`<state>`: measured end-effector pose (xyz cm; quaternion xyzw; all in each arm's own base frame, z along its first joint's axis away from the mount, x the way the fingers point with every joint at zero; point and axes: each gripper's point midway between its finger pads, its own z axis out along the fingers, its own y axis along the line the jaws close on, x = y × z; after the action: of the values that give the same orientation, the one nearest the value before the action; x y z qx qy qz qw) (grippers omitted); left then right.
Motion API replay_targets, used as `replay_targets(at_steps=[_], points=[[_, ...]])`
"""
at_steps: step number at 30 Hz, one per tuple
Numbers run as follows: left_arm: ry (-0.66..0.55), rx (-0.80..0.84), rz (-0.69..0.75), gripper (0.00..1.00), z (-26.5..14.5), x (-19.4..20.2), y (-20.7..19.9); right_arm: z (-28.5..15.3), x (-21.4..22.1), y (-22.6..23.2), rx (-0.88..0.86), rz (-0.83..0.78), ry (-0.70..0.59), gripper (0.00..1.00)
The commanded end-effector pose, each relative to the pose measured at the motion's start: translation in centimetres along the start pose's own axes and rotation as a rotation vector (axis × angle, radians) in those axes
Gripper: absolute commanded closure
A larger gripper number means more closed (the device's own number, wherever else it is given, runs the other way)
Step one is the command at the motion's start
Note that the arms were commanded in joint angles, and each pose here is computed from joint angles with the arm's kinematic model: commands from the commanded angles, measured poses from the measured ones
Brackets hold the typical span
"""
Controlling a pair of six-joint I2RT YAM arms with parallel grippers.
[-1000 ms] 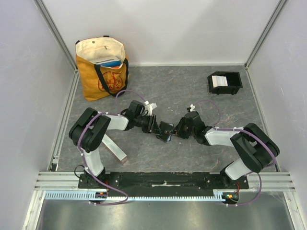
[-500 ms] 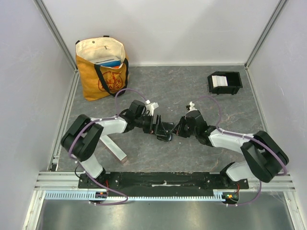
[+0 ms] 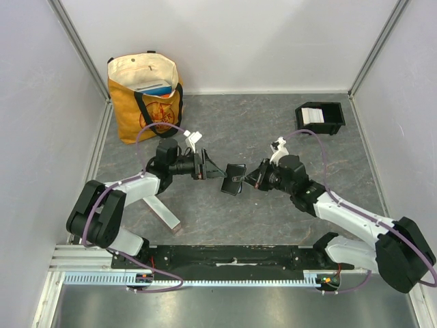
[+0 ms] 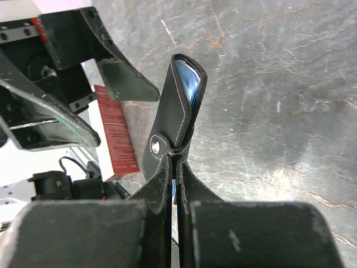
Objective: Put the credit cards into the card holder
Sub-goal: Pick up the card holder from the center of the board, then place the card holder at the center of the board.
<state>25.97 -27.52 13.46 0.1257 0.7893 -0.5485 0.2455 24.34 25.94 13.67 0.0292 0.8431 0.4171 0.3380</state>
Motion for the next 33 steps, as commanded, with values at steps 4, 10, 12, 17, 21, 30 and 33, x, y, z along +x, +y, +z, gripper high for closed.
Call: replay_targets(at_steps=[4, 10, 12, 17, 21, 30, 33], points=[[-0.042, 0.284, 0.072, 0.08, -2.4, -1.7, -6.0, -2.4, -2.6, 5.8, -0.220, 0.000, -0.081, 1.00], [-0.052, 0.408, 0.101, 0.10, -3.5, -1.6, -8.1, -3.6, -3.6, 8.5, -0.339, 0.003, -0.104, 1.00], [-0.058, 0.451, 0.104, 0.11, -3.9, -1.7, -8.8, -4.0, -3.9, 9.1, -0.361, 0.010, -0.109, 1.00], [-0.057, 0.548, 0.109, 0.26, -4.8, -1.4, -9.8, -4.7, -4.5, 9.9, -0.416, 0.020, -0.125, 1.00], [-0.047, 0.551, 0.114, 0.41, -4.9, -1.2, -9.8, -4.8, -4.8, 10.0, -0.423, 0.022, -0.132, 1.00], [-0.033, 0.583, 0.145, 0.54, -4.5, -1.4, -11.1, -4.0, -4.0, 9.2, -0.403, 0.029, -0.091, 1.00], [-0.010, 0.608, 0.154, 0.54, -3.9, -1.1, -12.0, -3.8, -3.8, 8.9, -0.399, 0.030, -0.084, 1.00]])
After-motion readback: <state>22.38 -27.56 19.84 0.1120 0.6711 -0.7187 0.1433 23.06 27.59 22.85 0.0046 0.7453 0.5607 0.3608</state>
